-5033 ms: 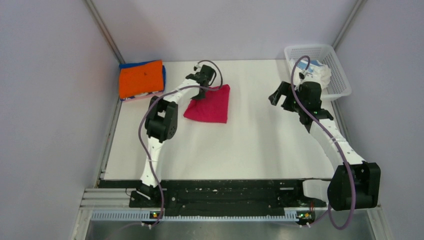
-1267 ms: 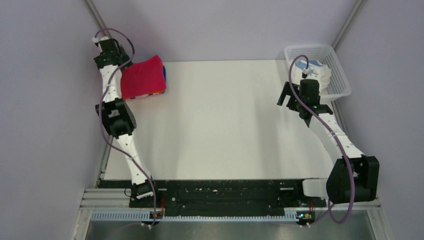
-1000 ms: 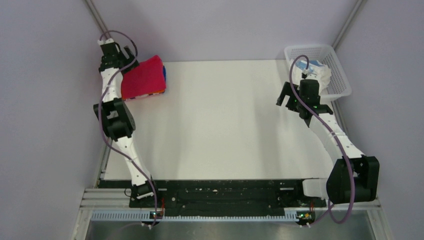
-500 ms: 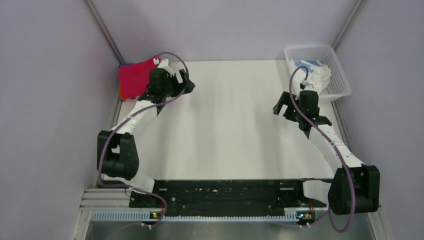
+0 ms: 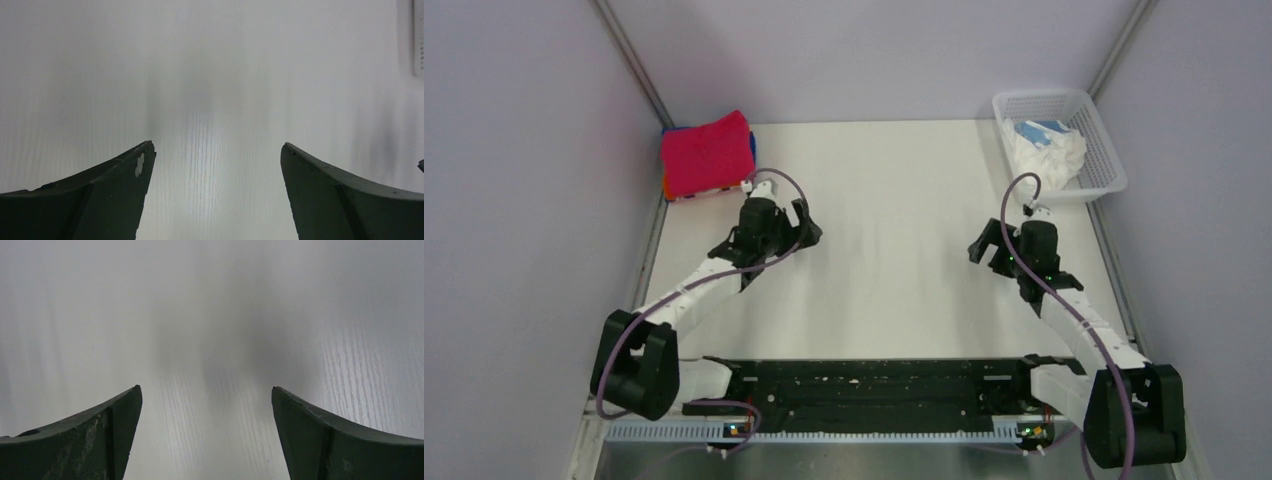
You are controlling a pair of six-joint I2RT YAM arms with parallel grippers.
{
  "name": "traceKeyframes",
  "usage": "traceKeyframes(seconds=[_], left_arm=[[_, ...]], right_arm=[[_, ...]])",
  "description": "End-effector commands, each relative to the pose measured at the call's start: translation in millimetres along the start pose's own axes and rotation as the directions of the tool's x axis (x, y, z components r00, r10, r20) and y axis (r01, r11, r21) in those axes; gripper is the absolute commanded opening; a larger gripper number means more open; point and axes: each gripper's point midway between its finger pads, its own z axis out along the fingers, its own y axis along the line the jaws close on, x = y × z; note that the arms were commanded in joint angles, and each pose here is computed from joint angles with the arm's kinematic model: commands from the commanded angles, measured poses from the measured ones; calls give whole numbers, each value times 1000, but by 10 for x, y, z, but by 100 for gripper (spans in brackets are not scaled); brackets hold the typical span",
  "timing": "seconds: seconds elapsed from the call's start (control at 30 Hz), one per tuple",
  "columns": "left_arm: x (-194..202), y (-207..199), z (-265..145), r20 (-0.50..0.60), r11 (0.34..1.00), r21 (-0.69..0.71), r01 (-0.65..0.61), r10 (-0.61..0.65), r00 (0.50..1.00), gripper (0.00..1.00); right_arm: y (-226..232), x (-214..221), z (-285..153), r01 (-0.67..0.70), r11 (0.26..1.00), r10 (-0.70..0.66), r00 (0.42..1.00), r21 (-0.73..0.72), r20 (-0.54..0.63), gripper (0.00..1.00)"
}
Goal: Fold and stack the t-shirts
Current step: Reset both arms
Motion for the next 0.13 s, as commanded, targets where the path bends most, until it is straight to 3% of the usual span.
traceKeyframes(seconds=[0.0,0.1], left_arm=[[-250,-30,-167,114,1000,-5,16,-15,993,99],[-295,-7,-225,126,1000,-26,2,1,992,99]], right_arm=[[132,-292,-50,-17,998,25,992,-64,128,99],[151,-351,-70,-13,998,23,989,-68,145,99]])
